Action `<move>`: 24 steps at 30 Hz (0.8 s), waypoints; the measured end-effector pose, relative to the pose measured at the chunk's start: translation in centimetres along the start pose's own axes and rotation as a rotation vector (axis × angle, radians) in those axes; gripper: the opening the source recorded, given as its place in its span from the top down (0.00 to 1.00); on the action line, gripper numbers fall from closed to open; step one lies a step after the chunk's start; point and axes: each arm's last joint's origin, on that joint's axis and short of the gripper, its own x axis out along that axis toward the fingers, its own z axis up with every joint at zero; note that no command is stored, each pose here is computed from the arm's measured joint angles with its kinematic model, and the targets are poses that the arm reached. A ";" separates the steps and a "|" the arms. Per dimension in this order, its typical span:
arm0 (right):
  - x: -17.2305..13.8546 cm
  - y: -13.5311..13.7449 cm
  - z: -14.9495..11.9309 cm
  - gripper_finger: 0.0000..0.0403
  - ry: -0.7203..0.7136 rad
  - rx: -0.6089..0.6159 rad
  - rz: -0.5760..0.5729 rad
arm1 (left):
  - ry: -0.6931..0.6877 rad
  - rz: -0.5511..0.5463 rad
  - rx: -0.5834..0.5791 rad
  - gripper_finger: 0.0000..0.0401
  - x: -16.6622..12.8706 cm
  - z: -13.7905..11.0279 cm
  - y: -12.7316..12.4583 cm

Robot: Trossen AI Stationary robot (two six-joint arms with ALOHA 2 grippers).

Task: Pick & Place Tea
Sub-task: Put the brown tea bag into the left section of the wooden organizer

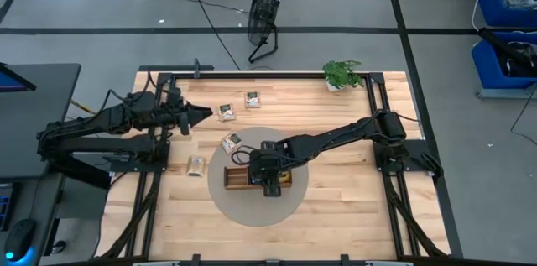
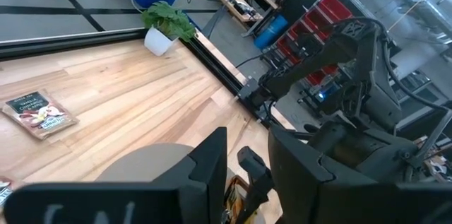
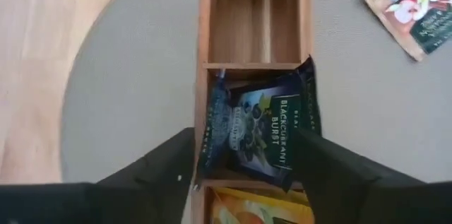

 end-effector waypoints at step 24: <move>-10.5 -4.0 3.1 0.43 -0.397 0.216 0.034 | 0.175 0.176 0.004 0.73 2.0 -1.8 1.4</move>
